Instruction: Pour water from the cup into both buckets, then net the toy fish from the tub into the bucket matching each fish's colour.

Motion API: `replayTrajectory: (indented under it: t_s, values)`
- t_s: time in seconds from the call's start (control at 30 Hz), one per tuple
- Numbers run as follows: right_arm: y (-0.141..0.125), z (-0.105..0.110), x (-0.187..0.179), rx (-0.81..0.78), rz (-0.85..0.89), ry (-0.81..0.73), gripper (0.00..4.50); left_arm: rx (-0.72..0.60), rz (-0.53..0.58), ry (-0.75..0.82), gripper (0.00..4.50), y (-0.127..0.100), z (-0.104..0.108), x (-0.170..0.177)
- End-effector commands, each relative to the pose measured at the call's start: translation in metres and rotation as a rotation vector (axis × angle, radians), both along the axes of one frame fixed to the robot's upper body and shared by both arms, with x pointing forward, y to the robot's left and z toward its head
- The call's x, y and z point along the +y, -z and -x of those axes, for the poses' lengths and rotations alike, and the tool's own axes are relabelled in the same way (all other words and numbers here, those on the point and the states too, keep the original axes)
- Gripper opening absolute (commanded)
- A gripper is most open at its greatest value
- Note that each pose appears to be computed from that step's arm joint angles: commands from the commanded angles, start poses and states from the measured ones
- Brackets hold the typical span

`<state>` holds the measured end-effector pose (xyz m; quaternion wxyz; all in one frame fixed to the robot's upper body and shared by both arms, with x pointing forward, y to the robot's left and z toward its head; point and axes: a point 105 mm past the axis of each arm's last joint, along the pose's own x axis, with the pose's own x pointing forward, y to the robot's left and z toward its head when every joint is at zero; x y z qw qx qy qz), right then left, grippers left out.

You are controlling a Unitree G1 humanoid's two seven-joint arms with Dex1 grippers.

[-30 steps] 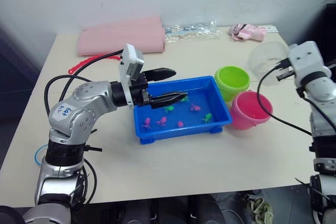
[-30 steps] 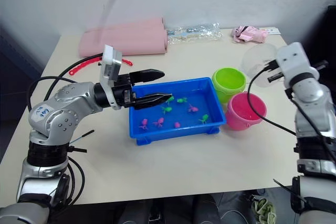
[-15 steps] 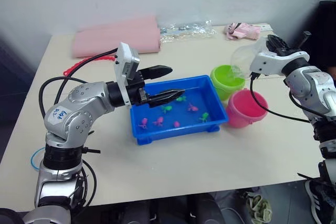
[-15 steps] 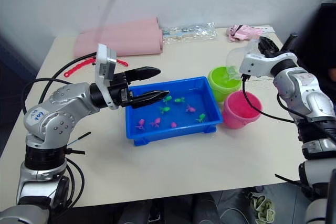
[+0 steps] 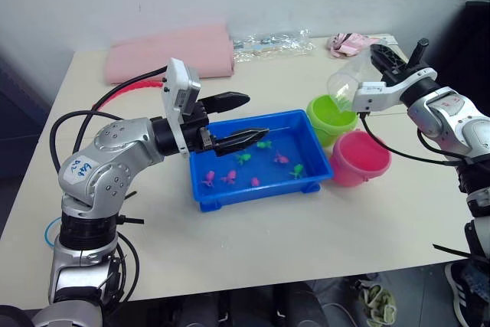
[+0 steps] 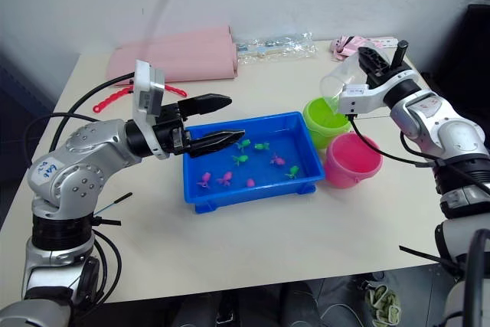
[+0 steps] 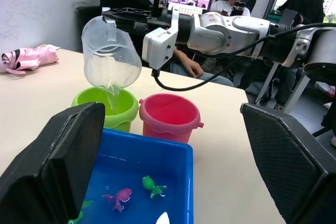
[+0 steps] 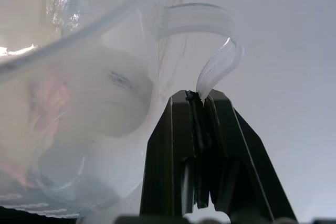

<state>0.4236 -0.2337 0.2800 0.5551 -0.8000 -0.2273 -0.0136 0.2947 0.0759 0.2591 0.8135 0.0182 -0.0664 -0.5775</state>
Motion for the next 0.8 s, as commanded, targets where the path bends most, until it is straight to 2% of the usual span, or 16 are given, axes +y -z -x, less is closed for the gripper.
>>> replayTrajectory:
  t_s: [0.03,0.37,0.47,0.57,0.6,0.67,0.73,0.8]
  values:
    - [-0.025,0.005,-0.007,-0.081,0.0,0.009,0.06,-0.03,0.017,0.011,4.5,-0.007,0.005,0.001]
    - [-0.015,0.016,-0.032,-0.061,-0.167,0.059,0.06,-0.02,0.017,0.044,4.5,-0.006,0.001,-0.004]
    - [-0.013,0.019,-0.063,-0.047,-0.491,0.134,0.06,-0.018,0.014,0.064,4.5,-0.005,0.0,-0.006]
    - [-0.001,0.034,-0.113,-0.056,-1.111,0.175,0.06,-0.012,0.014,0.099,4.5,-0.006,-0.001,-0.011]
    - [0.004,0.042,-0.126,-0.07,-1.307,0.164,0.06,-0.008,0.013,0.117,4.5,-0.006,0.0,-0.013]
    - [0.013,0.059,-0.144,-0.102,-1.574,0.14,0.06,0.0,0.004,0.155,4.5,-0.005,0.003,-0.016]
    - [0.028,0.081,-0.161,-0.13,-1.811,0.131,0.06,0.008,-0.015,0.219,4.5,-0.002,0.012,-0.02]
    - [0.046,0.106,-0.175,-0.164,-1.958,0.165,0.06,-0.001,-0.032,0.269,4.5,-0.001,0.019,-0.023]
